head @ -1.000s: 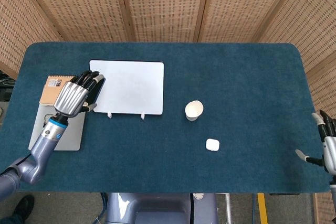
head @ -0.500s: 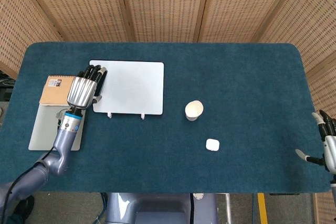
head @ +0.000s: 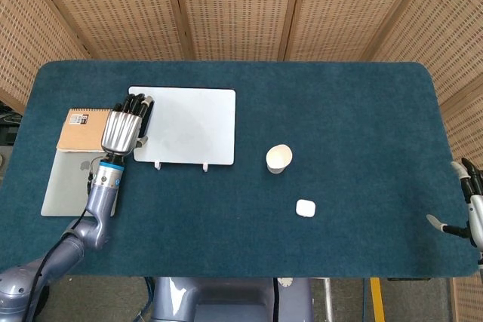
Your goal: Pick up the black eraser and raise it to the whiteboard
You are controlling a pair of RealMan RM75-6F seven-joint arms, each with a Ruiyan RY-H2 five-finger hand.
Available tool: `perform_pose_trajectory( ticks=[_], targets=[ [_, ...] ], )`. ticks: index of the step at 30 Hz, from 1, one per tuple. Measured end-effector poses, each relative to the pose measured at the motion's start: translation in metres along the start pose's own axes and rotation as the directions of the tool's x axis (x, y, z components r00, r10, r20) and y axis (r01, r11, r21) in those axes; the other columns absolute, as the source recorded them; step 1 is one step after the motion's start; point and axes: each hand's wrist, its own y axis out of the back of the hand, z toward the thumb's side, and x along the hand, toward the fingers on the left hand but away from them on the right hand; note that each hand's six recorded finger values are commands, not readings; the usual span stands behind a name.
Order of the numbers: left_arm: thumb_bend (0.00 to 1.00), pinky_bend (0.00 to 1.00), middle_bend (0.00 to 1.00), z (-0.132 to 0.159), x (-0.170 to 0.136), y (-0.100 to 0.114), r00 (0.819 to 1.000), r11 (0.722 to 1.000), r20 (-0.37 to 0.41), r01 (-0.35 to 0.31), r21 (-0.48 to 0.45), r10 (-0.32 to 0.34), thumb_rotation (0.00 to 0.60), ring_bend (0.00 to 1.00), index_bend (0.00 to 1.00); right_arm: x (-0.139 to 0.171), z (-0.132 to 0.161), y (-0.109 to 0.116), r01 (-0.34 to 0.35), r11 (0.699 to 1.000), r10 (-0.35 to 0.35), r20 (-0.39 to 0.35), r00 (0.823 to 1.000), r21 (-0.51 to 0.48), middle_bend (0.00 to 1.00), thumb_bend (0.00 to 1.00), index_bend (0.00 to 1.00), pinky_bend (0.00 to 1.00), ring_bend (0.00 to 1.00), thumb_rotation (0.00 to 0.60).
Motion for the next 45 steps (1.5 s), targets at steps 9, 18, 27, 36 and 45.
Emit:
perform_pose_trajectory(
  ticks=[9,18,27,36,45],
  targets=[
    [0.0,0.0,0.0,0.004,0.001,-0.005,1.0,1.0,-0.009,0.011,0.001,-0.011,0.6,0.0,0.0,0.0,0.0,0.0,-0.001,1.0,0.001,0.001,1.0,0.0,0.0,0.0,0.0,0.0,0.0,0.6],
    [0.0,0.0,0.0,0.007,0.001,-0.002,1.0,1.0,-0.001,-0.006,-0.005,0.006,0.6,0.0,0.0,0.0,0.0,0.001,0.002,1.0,-0.002,0.0,1.0,-0.003,0.0,0.0,0.0,0.0,0.0,0.6],
    [0.0,0.0,0.0,0.006,0.0,-0.003,1.0,1.0,0.006,0.005,-0.005,-0.005,0.6,0.0,0.0,0.001,0.0,0.001,0.0,1.0,0.0,-0.002,1.0,-0.004,0.0,0.0,0.0,0.0,0.0,0.6],
    [0.0,0.0,0.0,0.009,-0.001,-0.002,0.999,1.0,0.025,0.021,-0.014,-0.021,0.6,0.0,0.0,0.0,-0.002,0.002,0.002,1.0,-0.002,0.003,1.0,-0.011,0.0,0.0,0.0,0.0,0.0,0.6],
    [0.0,0.0,0.0,0.011,-0.017,0.024,0.994,0.991,0.098,-0.028,-0.131,0.041,0.6,0.0,0.0,0.002,0.0,0.004,0.007,1.0,-0.007,-0.006,1.0,-0.015,0.0,0.0,0.0,0.0,0.0,0.6]
  ],
)
